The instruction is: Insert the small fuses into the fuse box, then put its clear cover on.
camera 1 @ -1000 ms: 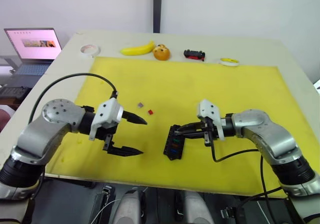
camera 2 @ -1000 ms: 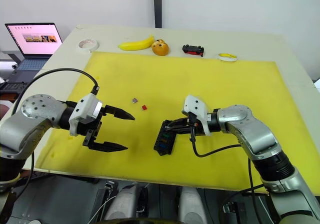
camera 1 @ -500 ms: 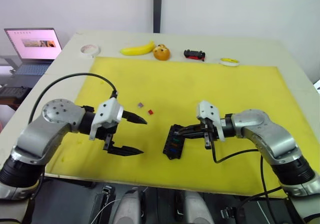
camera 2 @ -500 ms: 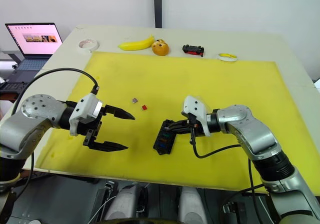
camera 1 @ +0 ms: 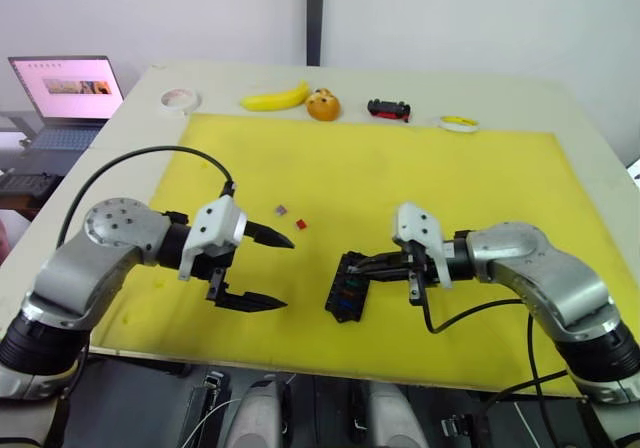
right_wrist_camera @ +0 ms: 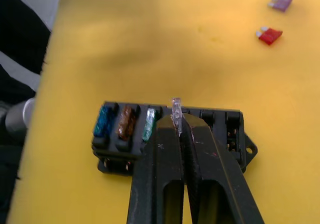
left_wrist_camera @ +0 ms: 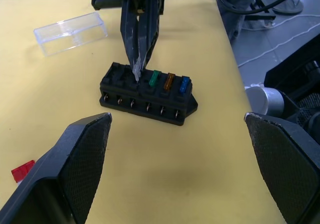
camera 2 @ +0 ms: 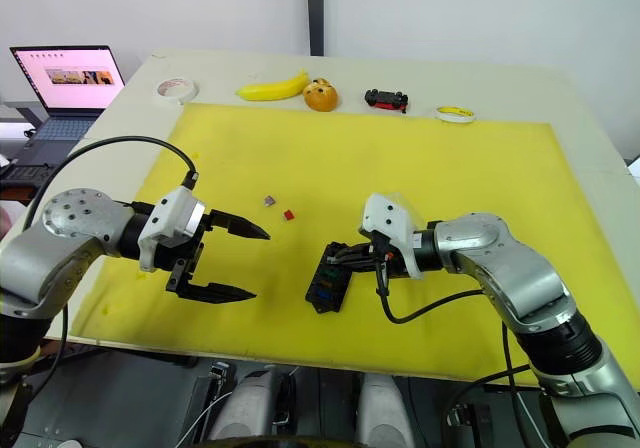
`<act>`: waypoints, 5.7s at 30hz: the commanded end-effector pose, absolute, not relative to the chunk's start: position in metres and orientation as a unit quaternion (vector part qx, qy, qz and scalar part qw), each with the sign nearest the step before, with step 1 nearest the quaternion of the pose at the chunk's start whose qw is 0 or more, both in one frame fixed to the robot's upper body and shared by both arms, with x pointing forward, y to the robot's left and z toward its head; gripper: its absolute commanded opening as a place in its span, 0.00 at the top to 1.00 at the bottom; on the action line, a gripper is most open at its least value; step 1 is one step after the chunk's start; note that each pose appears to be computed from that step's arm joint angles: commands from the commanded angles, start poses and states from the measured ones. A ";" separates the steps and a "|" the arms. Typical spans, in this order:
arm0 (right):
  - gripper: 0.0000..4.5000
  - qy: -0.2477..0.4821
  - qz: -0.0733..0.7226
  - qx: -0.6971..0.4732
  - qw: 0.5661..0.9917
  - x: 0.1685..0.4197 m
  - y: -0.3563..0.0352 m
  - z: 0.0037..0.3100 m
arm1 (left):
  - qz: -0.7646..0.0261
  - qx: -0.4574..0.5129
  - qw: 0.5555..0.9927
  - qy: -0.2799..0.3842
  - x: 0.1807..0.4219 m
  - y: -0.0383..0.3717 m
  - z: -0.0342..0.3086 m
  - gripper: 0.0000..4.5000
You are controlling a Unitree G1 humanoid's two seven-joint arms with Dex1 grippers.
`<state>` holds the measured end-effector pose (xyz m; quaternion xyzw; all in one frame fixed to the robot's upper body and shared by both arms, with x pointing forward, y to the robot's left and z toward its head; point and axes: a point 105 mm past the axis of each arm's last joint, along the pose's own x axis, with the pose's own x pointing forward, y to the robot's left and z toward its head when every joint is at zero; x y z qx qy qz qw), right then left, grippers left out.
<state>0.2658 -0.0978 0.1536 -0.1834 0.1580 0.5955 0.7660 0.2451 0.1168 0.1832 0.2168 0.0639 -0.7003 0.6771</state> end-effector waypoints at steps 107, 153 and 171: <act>0.99 0.149 0.518 -0.237 0.808 0.263 -0.098 0.150 | -0.707 0.227 0.668 0.047 0.240 0.107 0.189 0.00; 0.99 0.143 0.521 -0.234 0.808 0.261 -0.096 0.155 | -0.709 0.230 0.665 0.048 0.241 0.107 0.188 0.00; 0.99 0.149 0.526 -0.237 0.803 0.260 -0.096 0.151 | -0.708 0.229 0.666 0.048 0.240 0.107 0.187 0.00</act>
